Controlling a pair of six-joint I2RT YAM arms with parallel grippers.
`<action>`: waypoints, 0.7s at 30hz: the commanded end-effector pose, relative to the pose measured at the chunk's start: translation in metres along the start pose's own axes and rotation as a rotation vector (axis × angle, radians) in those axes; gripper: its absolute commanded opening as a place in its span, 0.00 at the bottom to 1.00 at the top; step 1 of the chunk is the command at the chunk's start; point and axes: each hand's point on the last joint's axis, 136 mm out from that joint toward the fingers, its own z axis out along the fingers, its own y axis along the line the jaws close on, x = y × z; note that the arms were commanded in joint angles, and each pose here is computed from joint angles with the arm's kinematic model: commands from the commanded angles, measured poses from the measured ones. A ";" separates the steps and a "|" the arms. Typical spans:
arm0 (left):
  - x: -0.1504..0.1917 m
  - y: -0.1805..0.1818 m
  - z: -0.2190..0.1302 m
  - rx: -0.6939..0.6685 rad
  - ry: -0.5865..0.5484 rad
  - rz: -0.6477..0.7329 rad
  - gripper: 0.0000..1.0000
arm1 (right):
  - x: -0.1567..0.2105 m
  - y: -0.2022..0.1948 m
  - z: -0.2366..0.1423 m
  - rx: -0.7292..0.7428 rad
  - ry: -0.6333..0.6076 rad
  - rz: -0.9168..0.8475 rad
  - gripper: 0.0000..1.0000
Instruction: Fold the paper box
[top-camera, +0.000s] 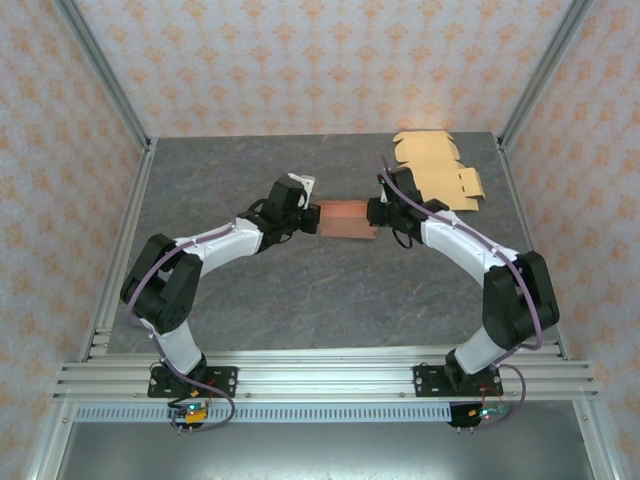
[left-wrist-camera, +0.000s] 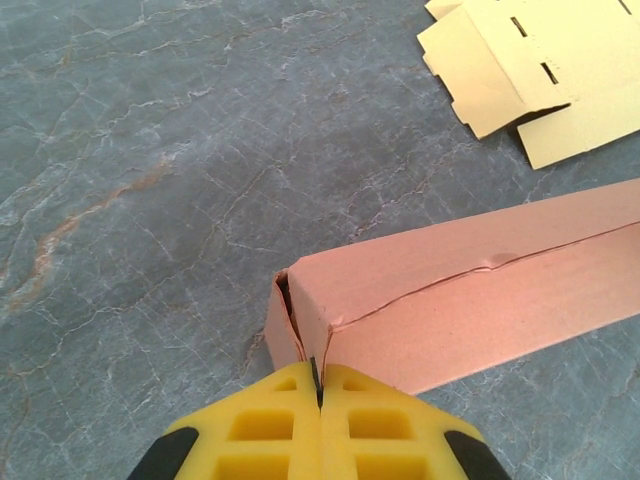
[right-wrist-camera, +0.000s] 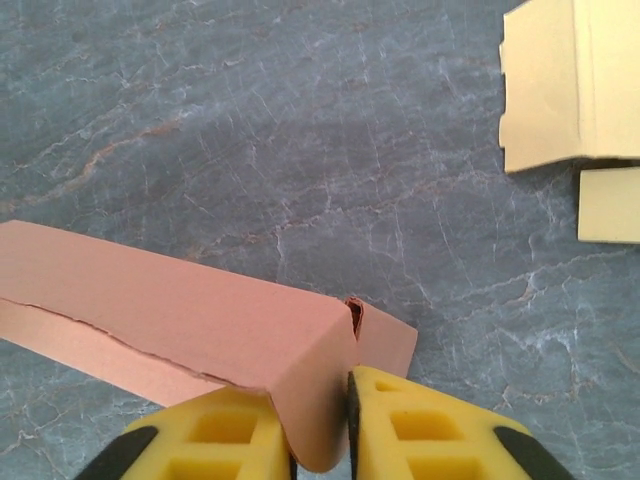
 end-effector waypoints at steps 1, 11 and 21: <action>0.014 0.000 -0.005 -0.032 0.034 -0.001 0.00 | -0.005 0.005 -0.005 0.027 0.029 -0.043 0.26; 0.006 0.004 -0.012 -0.079 0.013 -0.002 0.00 | 0.001 0.007 -0.001 0.040 0.100 -0.074 0.16; -0.014 -0.008 -0.024 -0.055 -0.006 -0.046 0.01 | 0.005 0.006 0.003 0.062 0.139 -0.036 0.13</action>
